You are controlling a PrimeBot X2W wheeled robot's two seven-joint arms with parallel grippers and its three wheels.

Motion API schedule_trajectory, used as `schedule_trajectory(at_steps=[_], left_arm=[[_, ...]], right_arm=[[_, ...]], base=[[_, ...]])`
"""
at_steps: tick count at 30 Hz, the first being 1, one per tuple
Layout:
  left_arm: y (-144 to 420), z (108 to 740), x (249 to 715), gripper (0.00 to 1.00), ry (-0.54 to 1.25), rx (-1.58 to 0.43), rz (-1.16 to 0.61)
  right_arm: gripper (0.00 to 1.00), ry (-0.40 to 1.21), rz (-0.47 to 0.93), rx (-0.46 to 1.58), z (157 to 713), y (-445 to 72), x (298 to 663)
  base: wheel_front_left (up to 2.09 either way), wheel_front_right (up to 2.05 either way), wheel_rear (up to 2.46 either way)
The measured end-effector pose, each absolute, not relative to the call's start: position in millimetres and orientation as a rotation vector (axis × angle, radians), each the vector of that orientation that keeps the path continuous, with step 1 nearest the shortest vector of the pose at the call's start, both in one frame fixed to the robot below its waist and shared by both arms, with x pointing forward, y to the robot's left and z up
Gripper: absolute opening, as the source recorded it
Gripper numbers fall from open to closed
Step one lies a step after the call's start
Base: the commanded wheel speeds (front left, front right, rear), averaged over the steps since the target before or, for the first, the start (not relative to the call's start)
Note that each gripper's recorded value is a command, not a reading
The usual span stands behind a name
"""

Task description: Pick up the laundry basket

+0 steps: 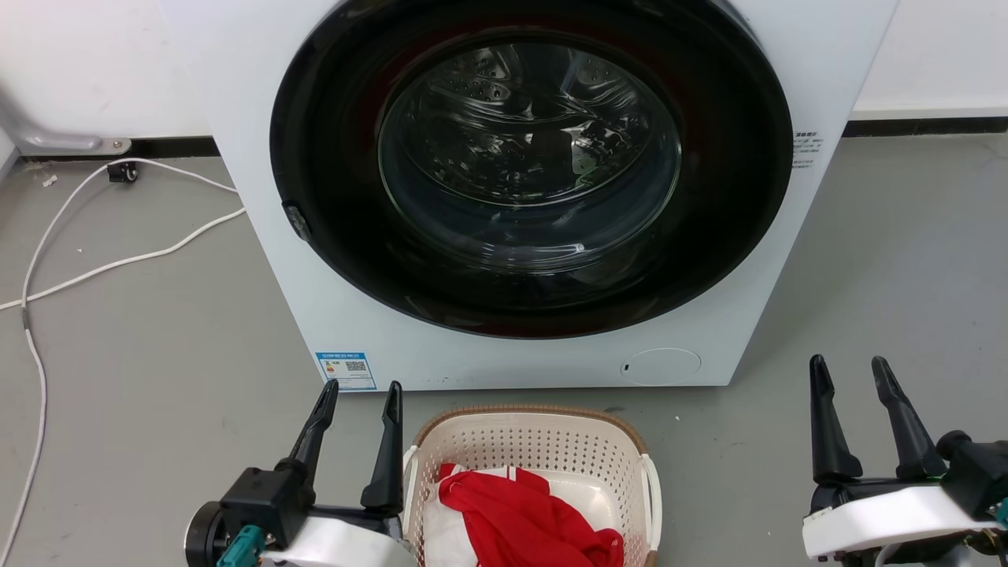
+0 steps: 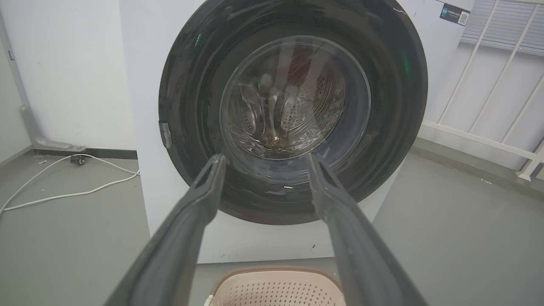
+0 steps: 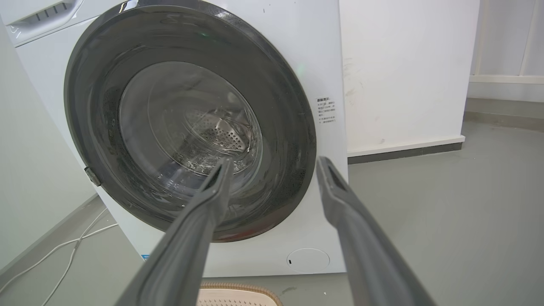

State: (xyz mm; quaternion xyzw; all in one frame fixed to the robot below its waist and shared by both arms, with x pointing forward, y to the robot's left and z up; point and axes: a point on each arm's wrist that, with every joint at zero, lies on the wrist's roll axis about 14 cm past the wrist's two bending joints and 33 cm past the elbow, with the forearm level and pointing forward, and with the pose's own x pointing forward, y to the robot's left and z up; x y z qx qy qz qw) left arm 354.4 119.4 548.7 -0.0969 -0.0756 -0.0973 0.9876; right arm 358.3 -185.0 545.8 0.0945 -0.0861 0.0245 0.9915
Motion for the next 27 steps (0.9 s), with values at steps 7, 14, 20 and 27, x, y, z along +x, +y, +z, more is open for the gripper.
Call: schedule_trajectory(at_steps=[7, 14, 20, 27], left_arm=[[112.0, 545.4, 351.0, 1.00, -0.154, -0.138, -0.219], [108.6, 541.7, 348.0, 1.00, -0.155, -0.102, -0.228], [108.2, 542.0, 347.6, 1.00, -0.165, -0.082, -0.231], [109.0, 540.6, 346.4, 1.00, -0.171, -0.072, -0.226]], right_arm=[[1.00, -0.167, 0.065, 0.134, 541.9, -179.9, 356.4], [1.00, -0.154, 0.061, 0.100, 535.8, -181.4, 354.4], [1.00, -0.157, 0.060, 0.074, 535.2, -182.0, 354.0], [1.00, -0.165, 0.064, 0.031, 536.1, -181.6, 353.1]], base=[[0.00, 0.00, 0.00], [0.00, 0.00, 0.00], [0.00, 0.00, 0.00], [0.00, 0.00, 0.00]])
